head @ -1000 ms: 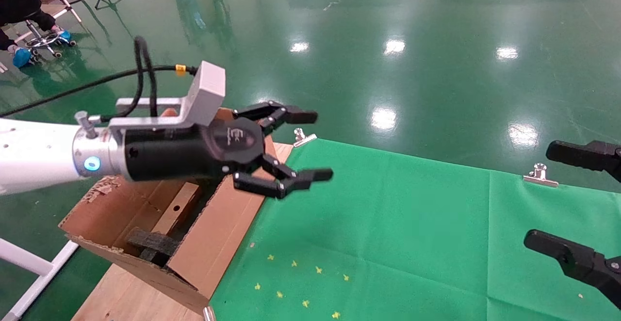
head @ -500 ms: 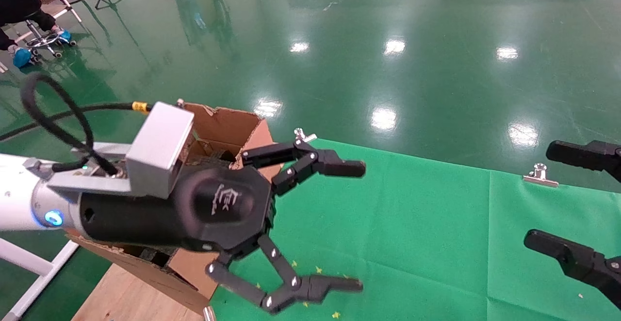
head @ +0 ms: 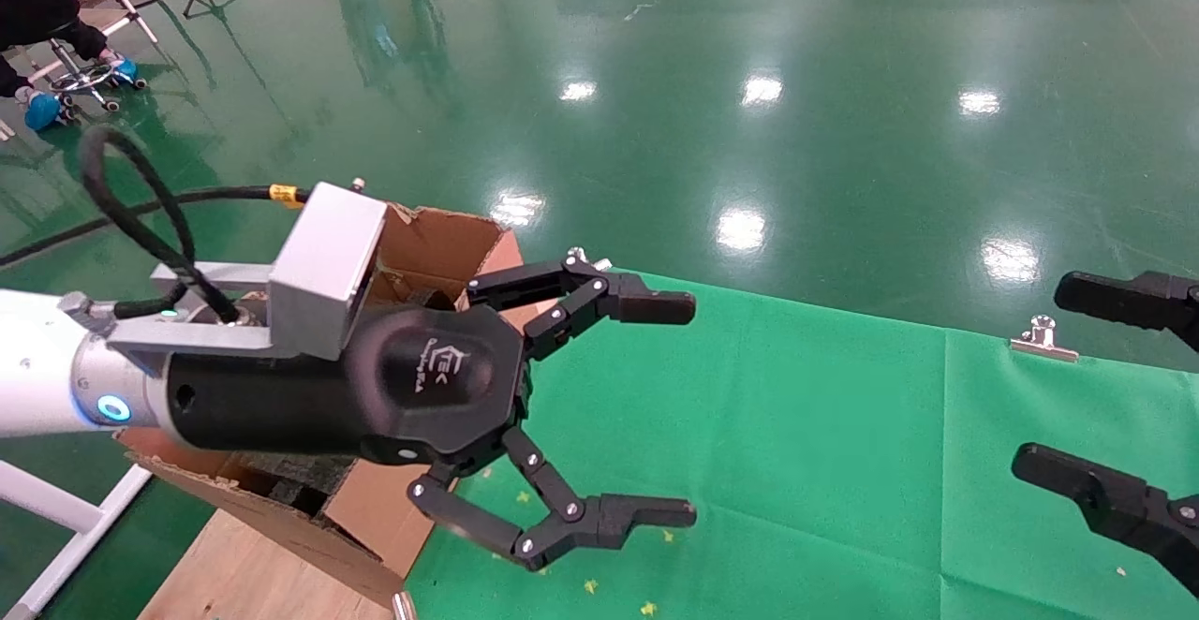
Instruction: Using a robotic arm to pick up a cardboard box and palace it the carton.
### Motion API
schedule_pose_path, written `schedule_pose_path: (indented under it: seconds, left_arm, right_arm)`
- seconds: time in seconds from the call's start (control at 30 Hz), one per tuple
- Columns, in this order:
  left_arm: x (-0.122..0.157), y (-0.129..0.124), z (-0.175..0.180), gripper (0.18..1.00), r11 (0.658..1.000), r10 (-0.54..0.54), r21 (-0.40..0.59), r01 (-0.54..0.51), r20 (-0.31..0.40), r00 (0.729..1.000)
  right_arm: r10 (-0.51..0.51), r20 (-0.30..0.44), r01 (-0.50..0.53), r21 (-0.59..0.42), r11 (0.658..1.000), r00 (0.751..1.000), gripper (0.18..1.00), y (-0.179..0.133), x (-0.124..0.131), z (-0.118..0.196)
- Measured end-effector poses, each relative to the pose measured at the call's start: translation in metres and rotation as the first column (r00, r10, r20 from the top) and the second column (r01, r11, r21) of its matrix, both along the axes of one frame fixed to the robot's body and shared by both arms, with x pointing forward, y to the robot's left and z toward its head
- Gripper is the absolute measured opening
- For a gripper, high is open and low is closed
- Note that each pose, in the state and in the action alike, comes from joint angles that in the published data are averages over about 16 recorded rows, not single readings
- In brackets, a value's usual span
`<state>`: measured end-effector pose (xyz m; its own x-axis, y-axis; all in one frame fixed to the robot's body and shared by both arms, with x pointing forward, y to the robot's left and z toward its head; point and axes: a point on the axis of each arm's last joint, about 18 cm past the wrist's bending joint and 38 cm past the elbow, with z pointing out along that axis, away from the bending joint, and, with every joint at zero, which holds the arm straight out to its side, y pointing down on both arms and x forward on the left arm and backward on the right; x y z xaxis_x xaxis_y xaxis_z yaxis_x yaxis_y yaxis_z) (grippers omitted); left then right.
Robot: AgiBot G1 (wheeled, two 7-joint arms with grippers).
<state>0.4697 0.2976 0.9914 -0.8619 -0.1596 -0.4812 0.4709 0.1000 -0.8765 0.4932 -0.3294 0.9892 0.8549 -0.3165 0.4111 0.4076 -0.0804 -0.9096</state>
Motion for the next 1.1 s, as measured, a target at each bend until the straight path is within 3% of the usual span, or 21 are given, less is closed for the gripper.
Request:
schedule_pose_path:
  seconds: [1.1]
  left_arm:
    - [0.0059,0.0026,0.0007,1.001,1.000,0.024,0.002,-0.023,-0.005,1.000]
  right_arm:
    - [0.000,0.000,0.000,0.000,1.000,1.000,1.001,0.0000,0.0000,0.0000]
